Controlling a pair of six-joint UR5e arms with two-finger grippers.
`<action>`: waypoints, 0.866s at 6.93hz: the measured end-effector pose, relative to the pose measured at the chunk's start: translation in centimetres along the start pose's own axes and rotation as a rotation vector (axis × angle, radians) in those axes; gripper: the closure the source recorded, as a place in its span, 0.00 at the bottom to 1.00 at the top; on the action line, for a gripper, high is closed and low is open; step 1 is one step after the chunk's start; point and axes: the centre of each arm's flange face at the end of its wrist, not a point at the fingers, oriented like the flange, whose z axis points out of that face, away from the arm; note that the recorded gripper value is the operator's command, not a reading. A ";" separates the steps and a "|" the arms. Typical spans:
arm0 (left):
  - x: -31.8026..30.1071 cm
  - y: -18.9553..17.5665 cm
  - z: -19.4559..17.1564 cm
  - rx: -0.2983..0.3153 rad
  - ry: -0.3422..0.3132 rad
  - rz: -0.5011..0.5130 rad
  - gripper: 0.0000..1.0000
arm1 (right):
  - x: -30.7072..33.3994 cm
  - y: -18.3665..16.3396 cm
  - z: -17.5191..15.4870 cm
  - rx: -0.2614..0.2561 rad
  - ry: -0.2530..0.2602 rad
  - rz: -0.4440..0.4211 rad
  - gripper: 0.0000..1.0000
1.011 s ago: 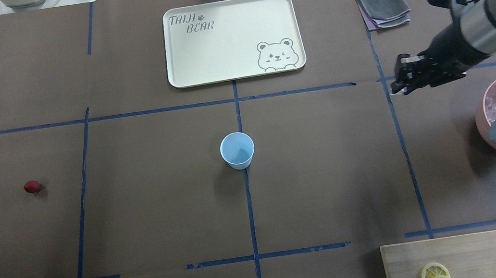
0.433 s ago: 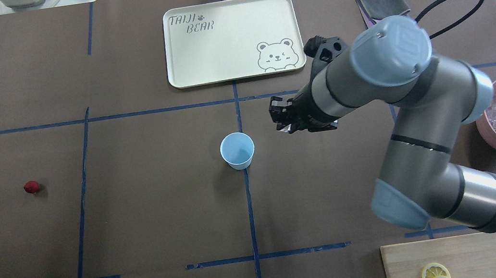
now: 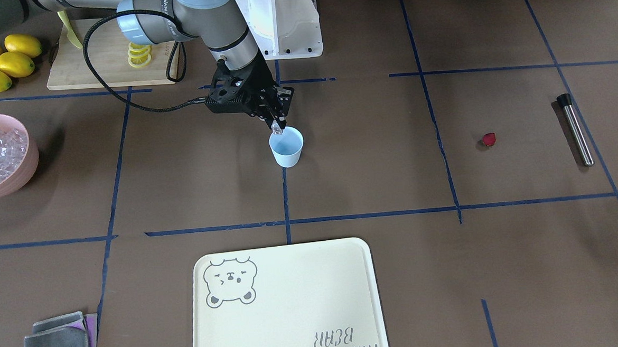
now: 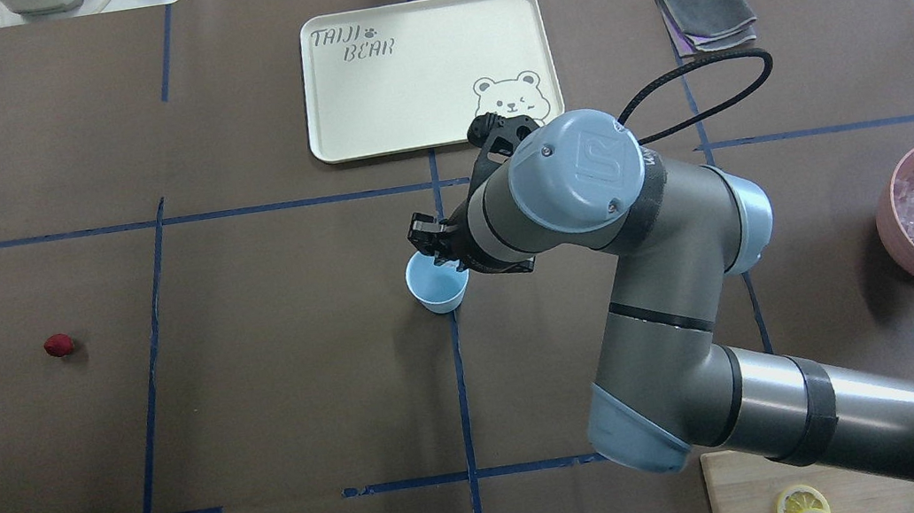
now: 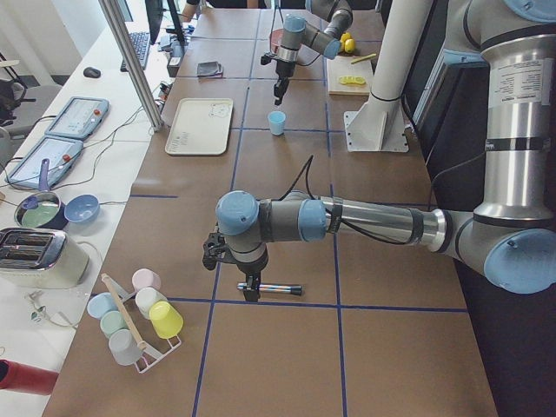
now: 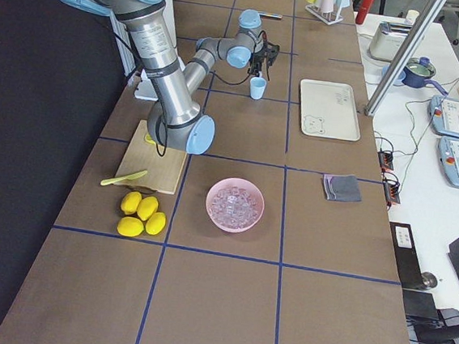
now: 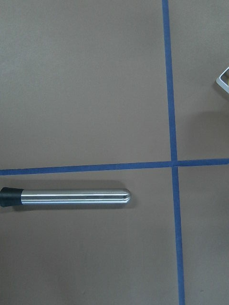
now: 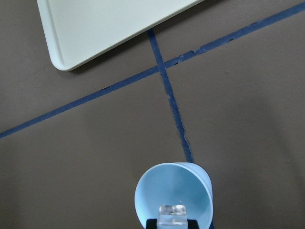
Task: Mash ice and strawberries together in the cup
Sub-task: 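Carry the ice cube to the light-blue cup with the right gripper, then open the right gripper to drop the ice cube into the cup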
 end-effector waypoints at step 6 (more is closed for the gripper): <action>-0.1 0.1 0.1 0.000 0.000 0.000 0.00 | 0.1 -0.2 0.5 0.001 0.013 0.007 0.21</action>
